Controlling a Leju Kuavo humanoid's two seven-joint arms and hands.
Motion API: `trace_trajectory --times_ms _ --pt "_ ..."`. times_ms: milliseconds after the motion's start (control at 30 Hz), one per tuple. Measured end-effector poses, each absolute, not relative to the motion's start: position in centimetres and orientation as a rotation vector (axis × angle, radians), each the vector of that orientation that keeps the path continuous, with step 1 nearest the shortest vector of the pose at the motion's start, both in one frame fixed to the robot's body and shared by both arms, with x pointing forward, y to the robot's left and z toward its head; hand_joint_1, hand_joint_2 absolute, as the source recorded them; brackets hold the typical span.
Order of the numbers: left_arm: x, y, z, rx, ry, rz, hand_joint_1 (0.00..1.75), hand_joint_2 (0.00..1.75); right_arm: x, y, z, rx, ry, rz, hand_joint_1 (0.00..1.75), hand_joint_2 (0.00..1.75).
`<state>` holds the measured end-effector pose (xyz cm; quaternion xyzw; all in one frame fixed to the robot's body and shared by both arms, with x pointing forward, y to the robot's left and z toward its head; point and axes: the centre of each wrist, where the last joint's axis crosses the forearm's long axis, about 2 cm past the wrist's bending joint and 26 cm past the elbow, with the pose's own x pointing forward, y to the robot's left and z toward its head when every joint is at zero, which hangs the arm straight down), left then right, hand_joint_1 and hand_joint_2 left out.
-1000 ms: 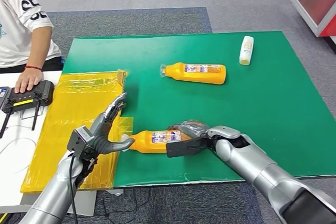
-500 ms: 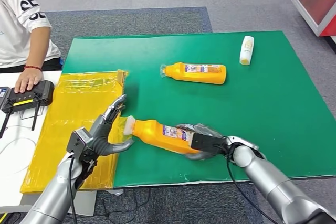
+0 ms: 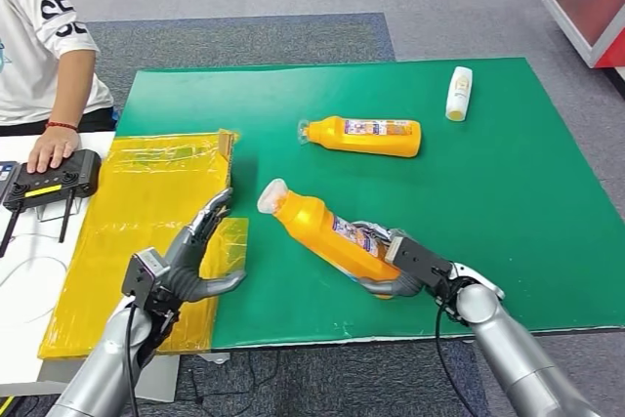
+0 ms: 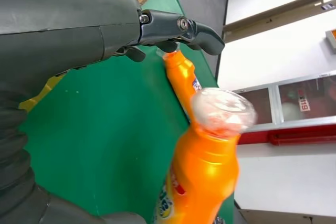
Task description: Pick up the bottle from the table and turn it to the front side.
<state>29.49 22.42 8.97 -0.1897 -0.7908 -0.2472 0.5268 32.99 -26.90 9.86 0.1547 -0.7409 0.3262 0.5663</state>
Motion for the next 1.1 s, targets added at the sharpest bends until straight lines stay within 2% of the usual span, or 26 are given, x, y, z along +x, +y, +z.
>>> trace_trajectory --times_ms 200,400,500,1100 --pt "29.2 23.2 8.5 -0.55 -1.855 -0.502 0.0 1.75 32.1 -25.8 10.2 0.404 -1.788 0.699 1.75 1.75" --pt "28.9 23.6 7.3 -0.988 -1.772 -0.307 0.0 1.75 31.9 -23.6 11.4 0.463 -1.845 0.684 1.75 1.75" --pt "28.9 23.9 6.7 -1.098 -1.739 -0.229 0.0 1.75 31.9 -22.6 12.1 0.487 -1.875 0.683 1.75 1.75" --pt "29.9 24.4 6.5 -1.103 -1.7 -0.196 0.0 1.75 30.6 -17.7 14.2 0.49 -1.964 0.82 1.75 1.75"
